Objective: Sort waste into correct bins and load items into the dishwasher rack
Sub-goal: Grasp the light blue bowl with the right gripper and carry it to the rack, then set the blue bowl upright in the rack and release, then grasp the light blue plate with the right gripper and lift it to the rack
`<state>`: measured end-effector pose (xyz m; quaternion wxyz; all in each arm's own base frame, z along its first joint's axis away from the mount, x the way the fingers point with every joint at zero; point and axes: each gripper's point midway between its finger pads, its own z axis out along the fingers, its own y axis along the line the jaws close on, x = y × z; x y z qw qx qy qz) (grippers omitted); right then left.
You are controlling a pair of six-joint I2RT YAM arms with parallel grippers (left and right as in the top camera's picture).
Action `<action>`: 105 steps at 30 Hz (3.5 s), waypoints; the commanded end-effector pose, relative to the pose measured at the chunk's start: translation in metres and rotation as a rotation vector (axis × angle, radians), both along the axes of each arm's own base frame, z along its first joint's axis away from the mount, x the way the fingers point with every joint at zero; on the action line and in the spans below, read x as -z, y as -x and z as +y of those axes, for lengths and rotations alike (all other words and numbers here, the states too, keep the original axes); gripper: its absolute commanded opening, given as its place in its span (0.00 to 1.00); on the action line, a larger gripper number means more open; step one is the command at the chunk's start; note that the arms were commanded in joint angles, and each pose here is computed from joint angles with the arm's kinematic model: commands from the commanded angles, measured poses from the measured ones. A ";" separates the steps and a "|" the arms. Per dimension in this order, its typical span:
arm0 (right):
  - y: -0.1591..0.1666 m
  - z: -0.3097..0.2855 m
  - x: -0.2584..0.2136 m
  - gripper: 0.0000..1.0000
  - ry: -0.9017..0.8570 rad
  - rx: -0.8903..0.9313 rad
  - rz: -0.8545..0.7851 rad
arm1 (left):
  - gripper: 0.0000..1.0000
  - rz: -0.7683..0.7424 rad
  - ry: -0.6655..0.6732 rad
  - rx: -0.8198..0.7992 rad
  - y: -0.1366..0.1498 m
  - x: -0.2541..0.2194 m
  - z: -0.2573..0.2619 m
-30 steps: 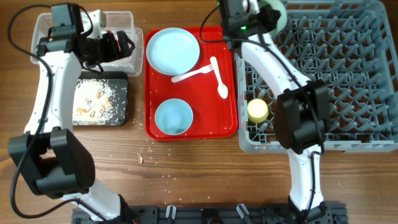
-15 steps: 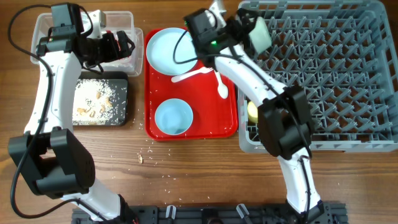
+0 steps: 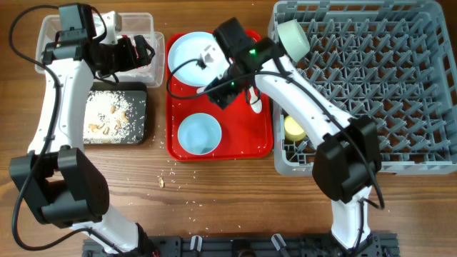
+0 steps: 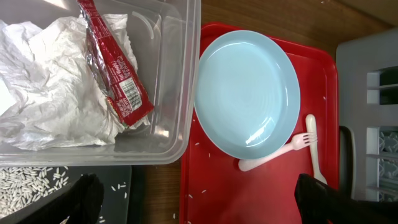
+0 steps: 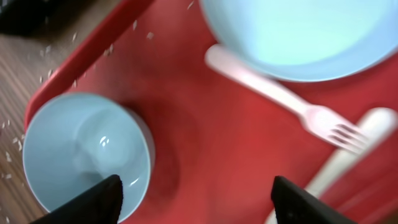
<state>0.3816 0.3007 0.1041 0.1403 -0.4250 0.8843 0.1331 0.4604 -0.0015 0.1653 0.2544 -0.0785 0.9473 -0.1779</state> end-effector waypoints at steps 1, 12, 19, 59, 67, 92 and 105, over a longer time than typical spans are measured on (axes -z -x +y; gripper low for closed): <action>0.029 0.005 0.052 0.68 0.040 -0.131 0.111 | 1.00 -0.022 -0.011 0.000 -0.001 -0.007 0.003; 0.031 -0.010 0.086 0.04 0.167 -0.070 0.139 | 1.00 -0.022 -0.011 0.000 -0.001 -0.007 0.003; -0.017 -0.057 -0.021 0.04 0.119 0.283 0.001 | 1.00 -0.022 -0.011 0.000 -0.001 -0.007 0.003; -0.035 -0.274 -0.083 0.04 1.044 0.886 -0.509 | 1.00 -0.022 -0.011 0.000 -0.001 -0.007 0.003; -0.026 -0.264 -0.059 0.04 1.040 0.830 -0.452 | 1.00 -0.022 -0.011 0.000 -0.001 -0.007 0.003; -0.038 -0.248 -0.051 0.04 1.053 0.602 -0.415 | 1.00 -0.022 -0.011 0.000 -0.001 -0.007 0.003; -0.001 -0.195 -0.034 0.70 0.934 0.453 -0.268 | 1.00 -0.022 -0.011 0.000 -0.001 -0.007 0.003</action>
